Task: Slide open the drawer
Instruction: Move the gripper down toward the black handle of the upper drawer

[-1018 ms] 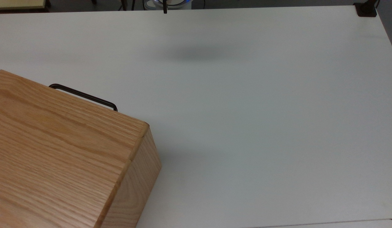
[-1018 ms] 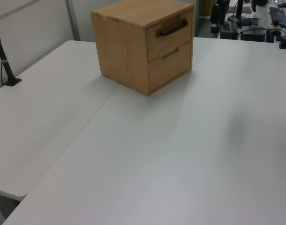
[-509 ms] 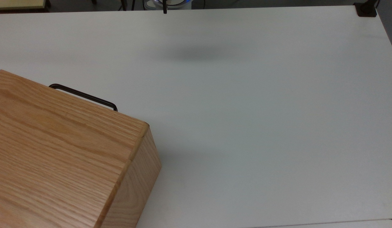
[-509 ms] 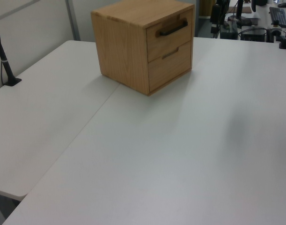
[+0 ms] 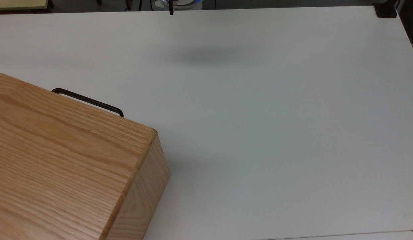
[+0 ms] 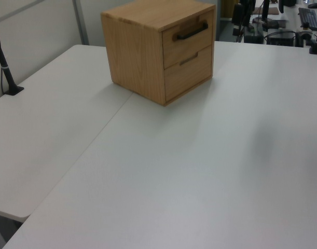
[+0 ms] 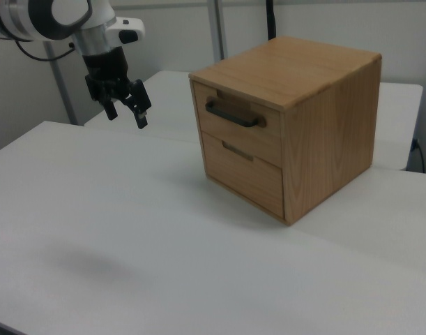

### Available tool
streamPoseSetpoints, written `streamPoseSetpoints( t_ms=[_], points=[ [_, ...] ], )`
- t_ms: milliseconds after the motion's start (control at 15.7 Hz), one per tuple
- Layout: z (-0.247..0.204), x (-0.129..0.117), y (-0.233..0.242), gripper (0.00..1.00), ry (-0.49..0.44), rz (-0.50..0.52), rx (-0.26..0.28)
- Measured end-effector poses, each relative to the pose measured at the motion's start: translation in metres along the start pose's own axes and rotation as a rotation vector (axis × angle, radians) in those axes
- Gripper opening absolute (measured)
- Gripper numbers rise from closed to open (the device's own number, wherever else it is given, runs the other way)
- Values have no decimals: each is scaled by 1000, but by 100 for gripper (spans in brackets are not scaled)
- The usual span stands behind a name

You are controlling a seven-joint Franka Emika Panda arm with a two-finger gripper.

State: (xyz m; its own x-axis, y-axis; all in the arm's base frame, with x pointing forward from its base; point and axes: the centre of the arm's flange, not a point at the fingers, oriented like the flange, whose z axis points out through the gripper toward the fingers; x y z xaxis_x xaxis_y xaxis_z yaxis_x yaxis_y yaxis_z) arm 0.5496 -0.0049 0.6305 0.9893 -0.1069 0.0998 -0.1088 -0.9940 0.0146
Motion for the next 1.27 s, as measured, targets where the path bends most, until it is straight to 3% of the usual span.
streamPoseSetpoints(
  t_ms=[191,318,445,636,891,954,1209,1272],
  points=[
    [-8,8,4,99,73,199,14],
    [-13,15,13,94,131,432,38],
    [-17,24,25,96,194,680,77],
    [-17,41,46,100,281,987,155],
    [0,67,78,100,334,1287,301],
    [8,72,86,95,333,1350,319],
    [32,83,110,51,325,1500,354],
    [36,84,113,44,316,1518,364]
  ],
)
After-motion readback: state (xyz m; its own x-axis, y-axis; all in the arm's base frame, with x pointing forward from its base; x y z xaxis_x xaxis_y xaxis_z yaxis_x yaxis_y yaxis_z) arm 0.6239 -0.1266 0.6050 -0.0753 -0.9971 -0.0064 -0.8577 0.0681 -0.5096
